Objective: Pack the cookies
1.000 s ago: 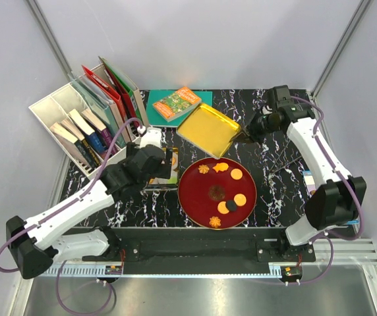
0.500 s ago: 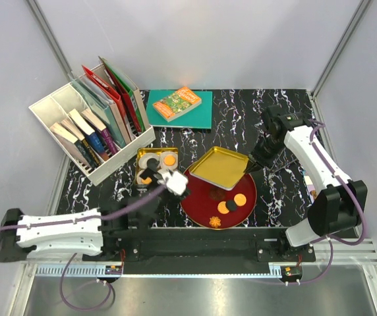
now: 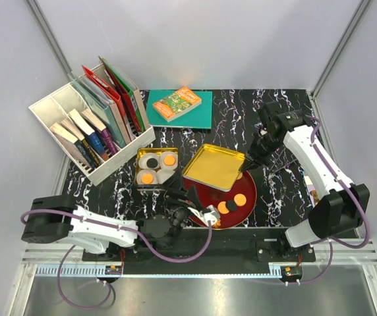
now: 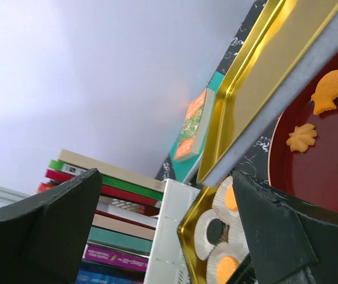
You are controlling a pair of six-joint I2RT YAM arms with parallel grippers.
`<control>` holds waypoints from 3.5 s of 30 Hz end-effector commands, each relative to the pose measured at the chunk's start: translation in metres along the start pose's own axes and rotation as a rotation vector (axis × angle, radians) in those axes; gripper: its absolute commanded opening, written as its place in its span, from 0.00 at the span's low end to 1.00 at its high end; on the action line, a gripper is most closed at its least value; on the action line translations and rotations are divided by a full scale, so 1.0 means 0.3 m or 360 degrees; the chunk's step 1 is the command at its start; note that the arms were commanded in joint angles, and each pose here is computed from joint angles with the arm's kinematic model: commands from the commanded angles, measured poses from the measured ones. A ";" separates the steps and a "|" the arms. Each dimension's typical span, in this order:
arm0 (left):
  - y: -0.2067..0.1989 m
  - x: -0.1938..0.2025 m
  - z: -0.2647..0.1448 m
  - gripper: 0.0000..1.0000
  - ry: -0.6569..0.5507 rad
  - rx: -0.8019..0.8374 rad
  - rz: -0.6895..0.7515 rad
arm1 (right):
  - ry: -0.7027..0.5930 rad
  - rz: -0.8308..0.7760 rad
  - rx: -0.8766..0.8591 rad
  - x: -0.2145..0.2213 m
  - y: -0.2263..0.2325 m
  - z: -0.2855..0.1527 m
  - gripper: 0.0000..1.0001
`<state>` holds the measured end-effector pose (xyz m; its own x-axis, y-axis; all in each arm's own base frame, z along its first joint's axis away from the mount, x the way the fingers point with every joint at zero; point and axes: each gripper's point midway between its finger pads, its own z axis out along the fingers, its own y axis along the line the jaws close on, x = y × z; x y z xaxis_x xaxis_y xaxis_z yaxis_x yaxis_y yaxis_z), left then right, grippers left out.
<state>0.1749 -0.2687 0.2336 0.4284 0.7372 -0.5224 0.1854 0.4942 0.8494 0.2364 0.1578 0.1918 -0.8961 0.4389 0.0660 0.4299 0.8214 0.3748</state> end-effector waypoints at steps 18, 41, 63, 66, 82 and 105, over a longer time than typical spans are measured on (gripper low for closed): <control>0.004 -0.124 0.007 0.87 -0.0241 -0.0099 0.0213 | 0.0105 -0.0095 -0.0275 0.159 0.059 -0.048 0.00; -0.017 -0.161 0.026 0.00 -0.0251 -0.0134 0.0214 | 0.0047 -0.0136 -0.0366 0.188 0.077 -0.102 0.00; 0.215 -0.200 0.025 0.00 -0.0153 -0.0363 -0.0171 | -0.0310 -0.0421 -0.0700 0.138 0.218 -0.315 0.82; 0.297 -0.197 0.023 0.03 -0.0108 -0.0424 -0.0430 | -0.0455 -0.0447 -0.0731 0.114 0.226 -0.359 0.84; 0.548 -0.054 -0.029 0.00 0.0055 -0.0290 -0.1789 | -0.0965 -0.0473 -0.1103 0.074 0.291 -0.574 1.00; 0.435 -0.093 -0.025 0.00 0.0152 0.0482 -0.2600 | -0.0879 -0.0507 -0.1161 0.079 0.246 -0.377 1.00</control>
<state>0.2027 -0.1889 0.3482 -0.2640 -0.3524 -0.8978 0.3945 0.8100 -0.4339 0.2307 0.1745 0.3104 -0.7095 0.5331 -0.4609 -0.0316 0.6293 0.7765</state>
